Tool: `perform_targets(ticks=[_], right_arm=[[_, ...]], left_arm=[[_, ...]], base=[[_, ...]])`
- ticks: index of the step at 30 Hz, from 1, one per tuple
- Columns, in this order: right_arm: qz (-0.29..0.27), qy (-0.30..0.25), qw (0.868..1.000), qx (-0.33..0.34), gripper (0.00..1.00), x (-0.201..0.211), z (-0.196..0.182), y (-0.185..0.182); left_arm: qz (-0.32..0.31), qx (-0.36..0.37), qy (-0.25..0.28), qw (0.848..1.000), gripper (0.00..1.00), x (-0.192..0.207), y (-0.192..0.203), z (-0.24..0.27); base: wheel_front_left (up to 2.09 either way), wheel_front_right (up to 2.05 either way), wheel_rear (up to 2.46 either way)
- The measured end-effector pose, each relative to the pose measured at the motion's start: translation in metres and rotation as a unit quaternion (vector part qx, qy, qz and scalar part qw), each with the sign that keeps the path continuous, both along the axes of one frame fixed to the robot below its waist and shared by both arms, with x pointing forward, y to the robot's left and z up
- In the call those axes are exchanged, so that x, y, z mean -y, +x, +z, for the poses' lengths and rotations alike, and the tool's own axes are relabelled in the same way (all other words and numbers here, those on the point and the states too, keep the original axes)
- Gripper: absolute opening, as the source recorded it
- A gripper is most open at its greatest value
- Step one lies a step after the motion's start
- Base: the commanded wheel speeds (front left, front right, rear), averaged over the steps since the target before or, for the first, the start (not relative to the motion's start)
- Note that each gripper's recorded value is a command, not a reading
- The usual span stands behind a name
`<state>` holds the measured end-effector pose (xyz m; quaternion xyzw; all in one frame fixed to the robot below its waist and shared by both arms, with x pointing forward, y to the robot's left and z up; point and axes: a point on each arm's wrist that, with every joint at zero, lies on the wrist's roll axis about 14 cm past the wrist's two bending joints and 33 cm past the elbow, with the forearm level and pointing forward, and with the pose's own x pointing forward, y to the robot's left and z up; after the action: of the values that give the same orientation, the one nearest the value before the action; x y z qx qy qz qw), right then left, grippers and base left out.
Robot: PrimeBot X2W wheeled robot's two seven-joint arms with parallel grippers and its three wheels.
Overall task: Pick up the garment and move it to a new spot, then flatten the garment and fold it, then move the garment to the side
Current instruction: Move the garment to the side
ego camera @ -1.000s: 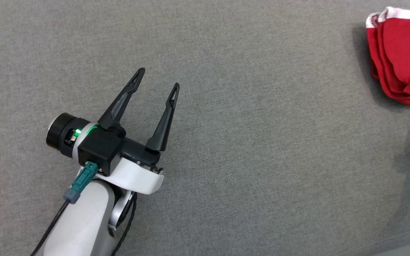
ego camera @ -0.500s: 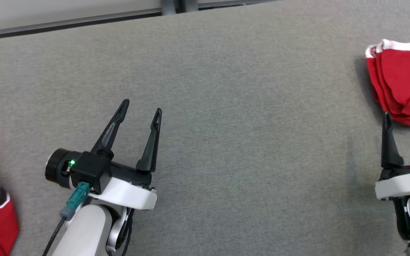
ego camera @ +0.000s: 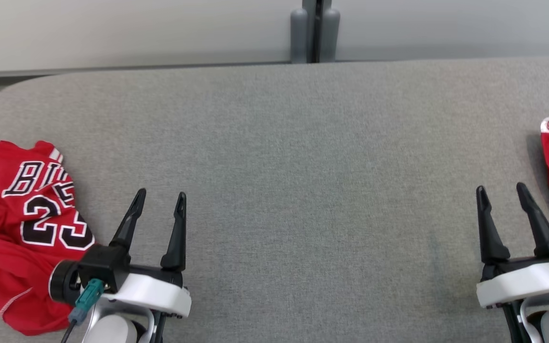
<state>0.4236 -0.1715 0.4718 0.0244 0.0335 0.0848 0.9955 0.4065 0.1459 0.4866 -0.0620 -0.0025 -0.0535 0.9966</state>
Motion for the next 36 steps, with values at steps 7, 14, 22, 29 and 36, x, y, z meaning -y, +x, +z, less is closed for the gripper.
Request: perform_targets(ticks=[7,14,22,29,36], right_arm=[[0.011,0.006,1.000,0.004,1.00,-0.012,0.014,-0.028],[0.007,0.009,1.000,0.009,1.00,-0.011,0.024,-0.057],[-0.005,0.014,1.000,0.014,1.00,-0.004,0.032,-0.076],[-0.011,0.019,1.000,0.009,1.00,-0.002,0.030,-0.082],[-0.015,0.019,1.000,0.009,1.00,0.001,0.030,-0.083]], left_arm=[[0.026,-0.001,-0.001,1.000,1.00,-0.018,-0.034,0.002],[0.027,-0.001,0.003,1.000,1.00,-0.020,-0.059,0.003],[0.019,-0.003,0.003,1.000,1.00,-0.015,-0.072,0.003],[0.020,-0.008,0.006,1.000,1.00,-0.015,-0.074,0.001],[0.016,-0.008,0.006,1.000,1.00,-0.013,-0.072,0.001]], base=[[0.00,0.00,0.00],[0.00,0.00,0.00],[0.00,0.00,0.00],[0.00,0.00,0.00],[0.00,0.00,0.00]])
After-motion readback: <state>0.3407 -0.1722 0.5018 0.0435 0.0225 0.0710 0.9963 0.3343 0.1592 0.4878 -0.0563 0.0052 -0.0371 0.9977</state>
